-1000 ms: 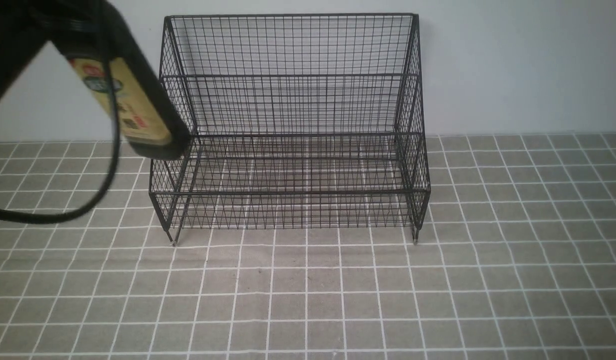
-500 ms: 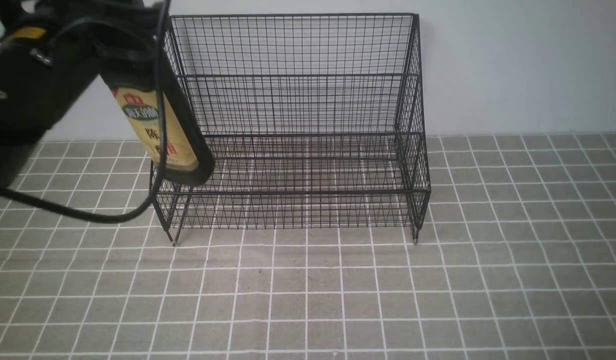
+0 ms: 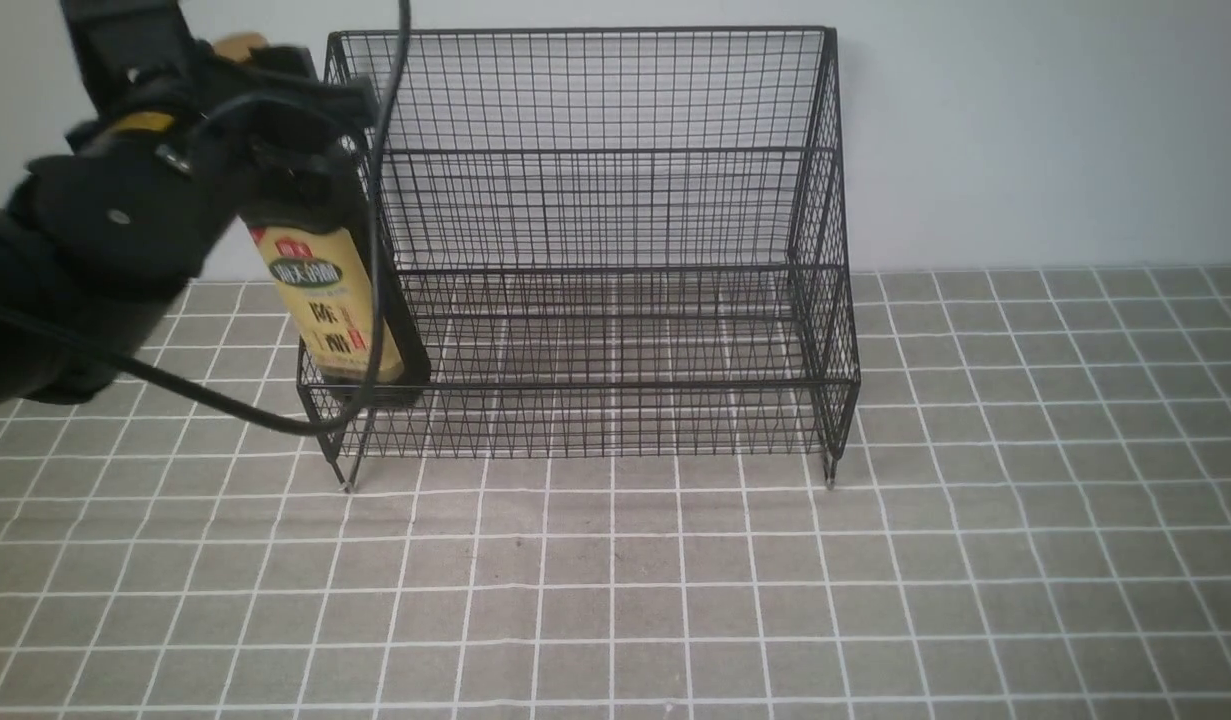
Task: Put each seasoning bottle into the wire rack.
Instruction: Use the left arm to put the condiment bottle back on the shelf
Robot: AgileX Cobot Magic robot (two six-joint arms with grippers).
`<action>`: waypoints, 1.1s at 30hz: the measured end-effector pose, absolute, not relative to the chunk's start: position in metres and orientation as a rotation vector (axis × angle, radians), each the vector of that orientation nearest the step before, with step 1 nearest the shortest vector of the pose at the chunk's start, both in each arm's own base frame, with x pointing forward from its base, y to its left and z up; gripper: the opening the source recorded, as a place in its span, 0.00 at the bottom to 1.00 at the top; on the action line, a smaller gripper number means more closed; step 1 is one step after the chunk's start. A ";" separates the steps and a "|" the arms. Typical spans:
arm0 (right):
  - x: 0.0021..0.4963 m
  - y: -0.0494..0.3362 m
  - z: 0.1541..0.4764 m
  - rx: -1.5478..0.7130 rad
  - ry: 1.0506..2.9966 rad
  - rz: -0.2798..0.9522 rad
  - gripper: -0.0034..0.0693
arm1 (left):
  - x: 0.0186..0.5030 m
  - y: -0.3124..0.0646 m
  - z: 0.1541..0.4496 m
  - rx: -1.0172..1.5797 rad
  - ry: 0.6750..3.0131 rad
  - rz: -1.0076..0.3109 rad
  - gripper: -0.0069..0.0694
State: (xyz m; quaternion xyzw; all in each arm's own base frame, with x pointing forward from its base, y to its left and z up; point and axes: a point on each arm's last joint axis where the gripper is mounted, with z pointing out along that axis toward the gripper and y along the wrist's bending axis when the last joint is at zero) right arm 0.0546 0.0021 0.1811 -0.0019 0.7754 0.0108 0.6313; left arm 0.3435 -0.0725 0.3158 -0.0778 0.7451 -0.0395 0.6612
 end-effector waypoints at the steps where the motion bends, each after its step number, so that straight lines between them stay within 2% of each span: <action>1: 0.055 0.002 0.181 -0.004 1.775 0.025 0.03 | 0.345 -0.073 0.313 -0.175 1.695 -0.089 0.49; 7: 0.055 0.002 0.181 -0.004 1.775 0.025 0.03 | 0.351 -0.076 0.298 -0.157 1.748 -0.090 0.49; 15: 0.055 0.002 0.181 -0.004 1.775 0.025 0.03 | 0.352 -0.077 0.298 -0.145 1.755 -0.091 0.50; 22: 0.055 0.002 0.181 -0.004 1.775 0.025 0.03 | 0.351 -0.078 0.304 -0.120 1.743 -0.092 0.58; 33: 0.055 0.002 0.181 -0.005 1.775 0.024 0.03 | 0.337 -0.079 0.324 -0.035 1.727 -0.103 0.58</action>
